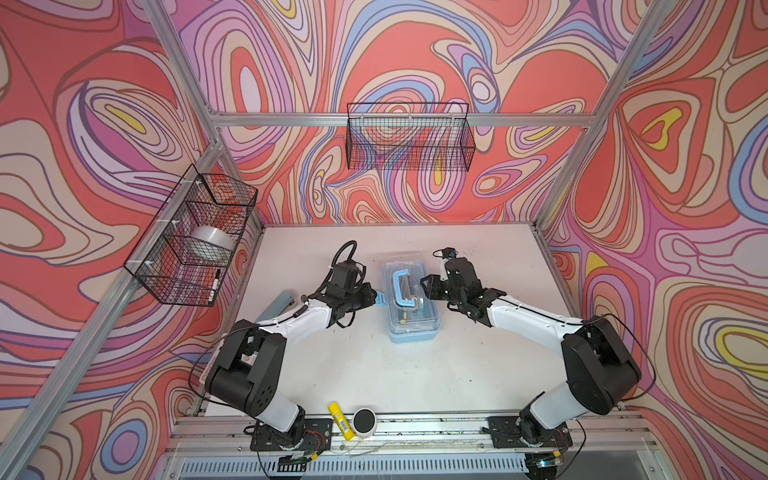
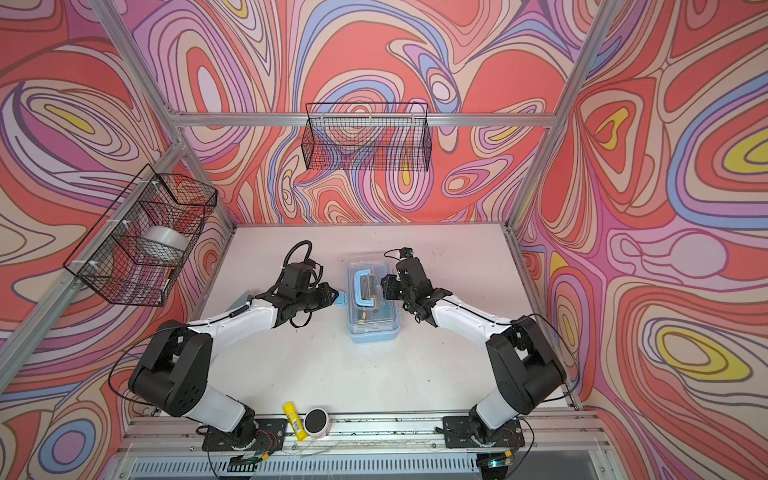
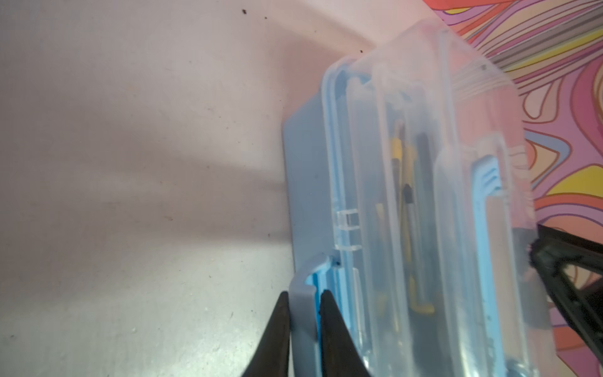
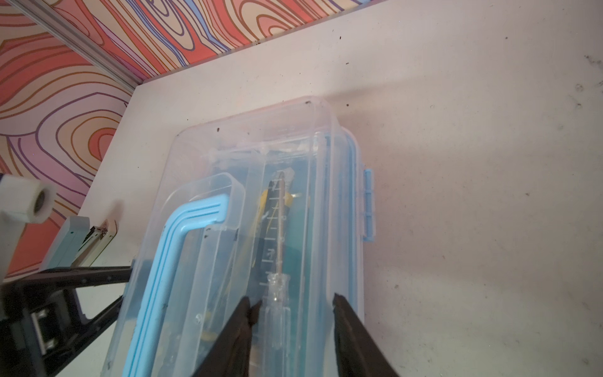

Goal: Pack the tool kit

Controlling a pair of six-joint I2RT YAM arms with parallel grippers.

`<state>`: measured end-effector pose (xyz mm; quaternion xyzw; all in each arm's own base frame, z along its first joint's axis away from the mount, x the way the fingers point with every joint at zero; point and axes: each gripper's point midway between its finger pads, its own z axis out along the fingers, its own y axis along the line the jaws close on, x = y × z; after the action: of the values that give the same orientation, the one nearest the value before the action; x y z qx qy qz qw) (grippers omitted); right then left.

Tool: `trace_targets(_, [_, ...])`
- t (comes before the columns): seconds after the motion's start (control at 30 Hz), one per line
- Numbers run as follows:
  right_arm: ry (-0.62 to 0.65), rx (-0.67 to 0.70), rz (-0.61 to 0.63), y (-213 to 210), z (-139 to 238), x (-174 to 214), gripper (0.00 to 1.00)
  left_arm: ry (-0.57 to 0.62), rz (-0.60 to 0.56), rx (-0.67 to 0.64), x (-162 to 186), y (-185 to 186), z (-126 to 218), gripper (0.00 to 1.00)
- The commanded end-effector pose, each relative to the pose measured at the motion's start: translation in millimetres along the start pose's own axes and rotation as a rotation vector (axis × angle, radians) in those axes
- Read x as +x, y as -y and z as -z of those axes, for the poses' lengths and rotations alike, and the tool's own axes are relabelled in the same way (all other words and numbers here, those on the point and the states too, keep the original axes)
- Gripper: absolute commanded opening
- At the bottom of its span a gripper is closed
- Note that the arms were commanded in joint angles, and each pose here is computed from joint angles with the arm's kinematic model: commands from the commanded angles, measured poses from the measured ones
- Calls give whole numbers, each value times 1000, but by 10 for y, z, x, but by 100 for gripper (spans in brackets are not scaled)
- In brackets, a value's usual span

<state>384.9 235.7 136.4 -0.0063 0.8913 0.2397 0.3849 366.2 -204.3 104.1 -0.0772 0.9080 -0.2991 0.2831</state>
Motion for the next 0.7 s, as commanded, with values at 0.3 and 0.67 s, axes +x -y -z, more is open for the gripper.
trace_targets(0.3, [-223,71,16,256,-93,694,41,-24,-3,138,61,279,110,36])
trace_targets(0.67, [-226,72,16,264,-101,710,40,-18,13,177,57,338,113,33])
